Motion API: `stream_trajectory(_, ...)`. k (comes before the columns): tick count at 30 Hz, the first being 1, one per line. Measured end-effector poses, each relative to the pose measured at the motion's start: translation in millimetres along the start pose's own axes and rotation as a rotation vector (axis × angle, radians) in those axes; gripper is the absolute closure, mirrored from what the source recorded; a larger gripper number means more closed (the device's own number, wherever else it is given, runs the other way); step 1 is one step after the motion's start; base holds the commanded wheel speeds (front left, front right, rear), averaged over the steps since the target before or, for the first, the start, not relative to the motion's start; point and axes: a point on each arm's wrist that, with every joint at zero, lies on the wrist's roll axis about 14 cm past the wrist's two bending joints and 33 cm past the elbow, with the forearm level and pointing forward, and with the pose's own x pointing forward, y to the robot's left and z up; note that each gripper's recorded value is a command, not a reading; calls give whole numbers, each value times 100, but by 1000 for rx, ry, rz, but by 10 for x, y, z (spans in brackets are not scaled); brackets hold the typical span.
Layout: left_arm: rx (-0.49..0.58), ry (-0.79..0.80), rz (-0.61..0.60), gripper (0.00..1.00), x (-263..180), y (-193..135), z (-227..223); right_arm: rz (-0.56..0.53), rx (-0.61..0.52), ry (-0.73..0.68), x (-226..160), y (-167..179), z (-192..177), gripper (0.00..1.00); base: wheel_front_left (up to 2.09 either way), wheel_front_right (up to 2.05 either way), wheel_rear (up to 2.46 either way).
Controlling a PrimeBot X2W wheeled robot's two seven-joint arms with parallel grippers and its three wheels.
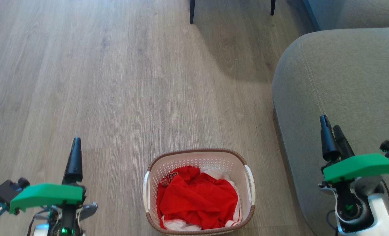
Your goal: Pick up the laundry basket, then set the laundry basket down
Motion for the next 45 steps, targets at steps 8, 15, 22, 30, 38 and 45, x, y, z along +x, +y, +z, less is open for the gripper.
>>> stream_trajectory(8, 170, -6, -22, 0, 63, -214, -27, 80, -121, -14, 74, 236, 37, 0, 0, 0, 0)
stream_trajectory(15, 338, -1, -40, 0, 82, -386, -151, 139, -251, -21, 100, 390, 41, 0, 0, 0, 0)
stream_trajectory(22, 507, 8, -94, 0, 76, -576, -317, 179, -366, -35, 95, 496, 31, 0, 0, 0, 0)
stream_trajectory(30, 760, 65, -176, 0, 51, -714, -666, 231, -495, -38, 77, 622, -32, 0, 0, 0, 0)
stream_trajectory(38, 843, 39, -148, 0, 59, -702, -713, 241, -588, -51, 78, 635, -52, 0, 0, 0, 0)
stream_trajectory(45, 905, -106, -216, 0, 104, -1098, -548, 231, -597, -106, 105, 666, 46, 0, 0, 0, 0)
